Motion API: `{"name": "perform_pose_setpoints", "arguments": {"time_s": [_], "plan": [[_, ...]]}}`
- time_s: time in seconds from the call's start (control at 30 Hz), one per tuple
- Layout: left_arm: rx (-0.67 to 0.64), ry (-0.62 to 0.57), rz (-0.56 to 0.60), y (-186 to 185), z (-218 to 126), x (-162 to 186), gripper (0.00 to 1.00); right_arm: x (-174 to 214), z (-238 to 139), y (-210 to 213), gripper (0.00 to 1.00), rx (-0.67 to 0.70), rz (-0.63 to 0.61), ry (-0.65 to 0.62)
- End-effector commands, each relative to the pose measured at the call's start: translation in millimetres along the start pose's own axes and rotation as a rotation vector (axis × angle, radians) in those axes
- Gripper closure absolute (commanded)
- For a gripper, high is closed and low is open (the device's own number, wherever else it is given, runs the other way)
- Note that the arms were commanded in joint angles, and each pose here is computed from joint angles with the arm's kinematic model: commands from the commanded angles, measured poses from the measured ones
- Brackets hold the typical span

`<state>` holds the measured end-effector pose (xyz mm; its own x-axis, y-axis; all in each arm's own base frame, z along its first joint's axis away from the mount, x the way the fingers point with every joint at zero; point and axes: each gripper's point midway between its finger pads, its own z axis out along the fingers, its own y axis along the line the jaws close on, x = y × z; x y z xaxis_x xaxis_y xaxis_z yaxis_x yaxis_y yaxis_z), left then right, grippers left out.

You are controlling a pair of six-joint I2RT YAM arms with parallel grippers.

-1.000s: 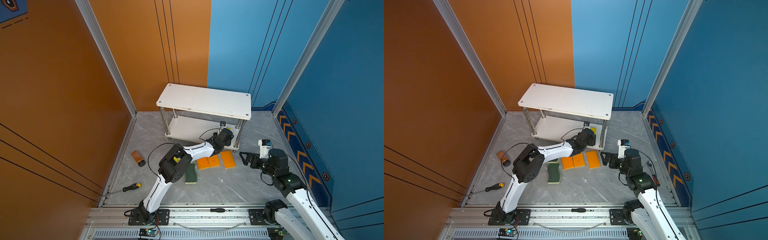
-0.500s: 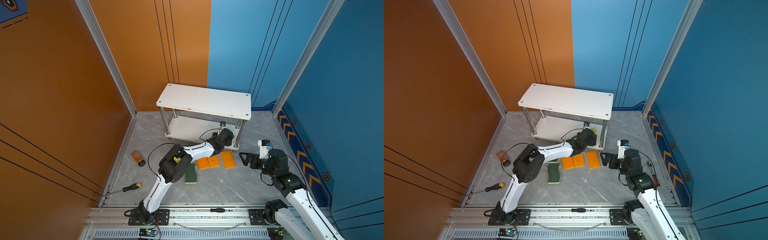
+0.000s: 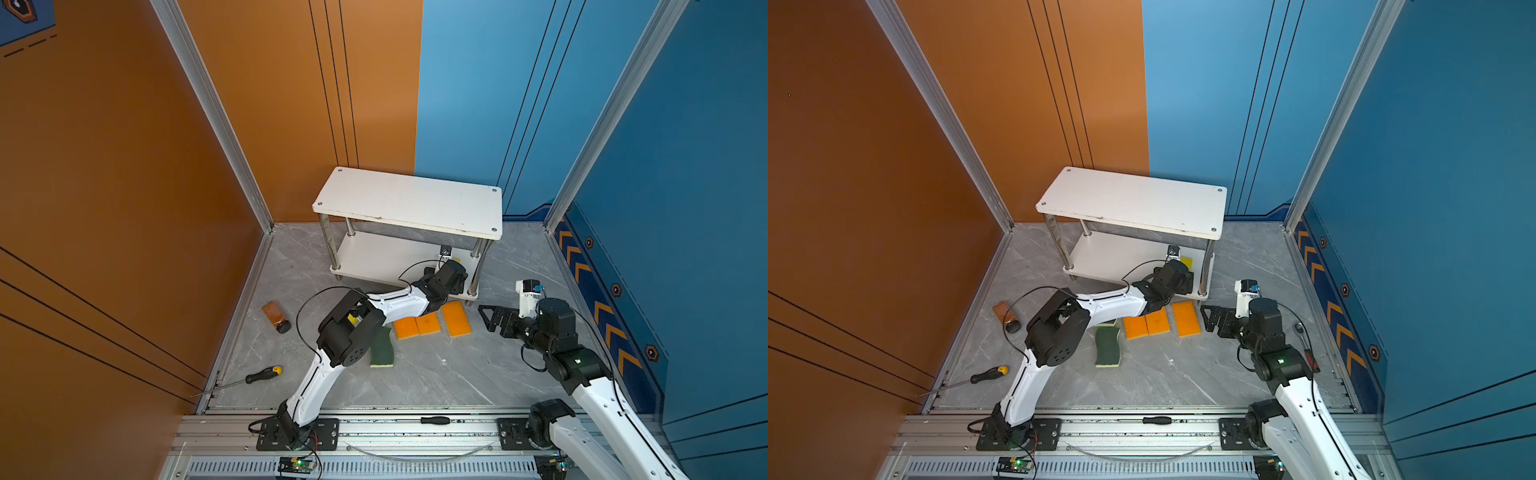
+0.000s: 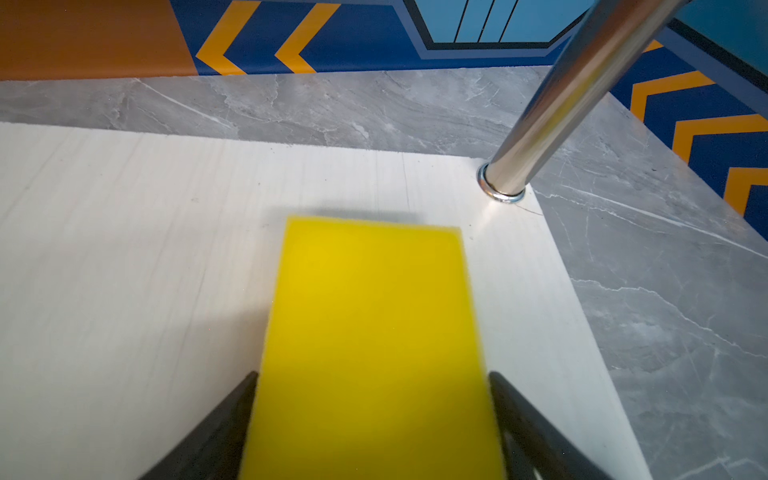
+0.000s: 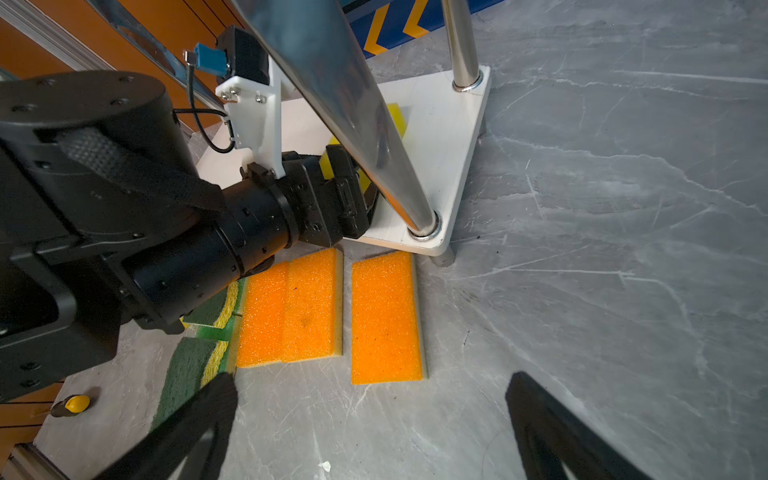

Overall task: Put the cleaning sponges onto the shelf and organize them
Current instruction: 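Lower the yellow sponge onto the lower shelf and open the left gripper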

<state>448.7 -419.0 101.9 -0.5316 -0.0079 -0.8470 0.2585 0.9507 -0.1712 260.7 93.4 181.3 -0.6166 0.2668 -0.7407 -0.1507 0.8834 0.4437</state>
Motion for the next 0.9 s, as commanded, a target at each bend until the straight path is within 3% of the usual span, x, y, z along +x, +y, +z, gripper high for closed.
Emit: {"name": "perform_pose_setpoints", "arguments": {"time_s": [0.0,0.17,0.87], "plan": [[-0.003,-0.011,0.010,-2,-13,-1,0.15,5,0,-2,0.00,0.001,0.016,0.014],[0.011,-0.004,0.020,-3,-19,1,0.08,5,0,-3,0.00,0.003,0.018,0.014],[0.029,-0.044,0.083,-8,-55,-3,0.01,6,-1,-1,0.00,-0.007,0.023,0.012]]}}
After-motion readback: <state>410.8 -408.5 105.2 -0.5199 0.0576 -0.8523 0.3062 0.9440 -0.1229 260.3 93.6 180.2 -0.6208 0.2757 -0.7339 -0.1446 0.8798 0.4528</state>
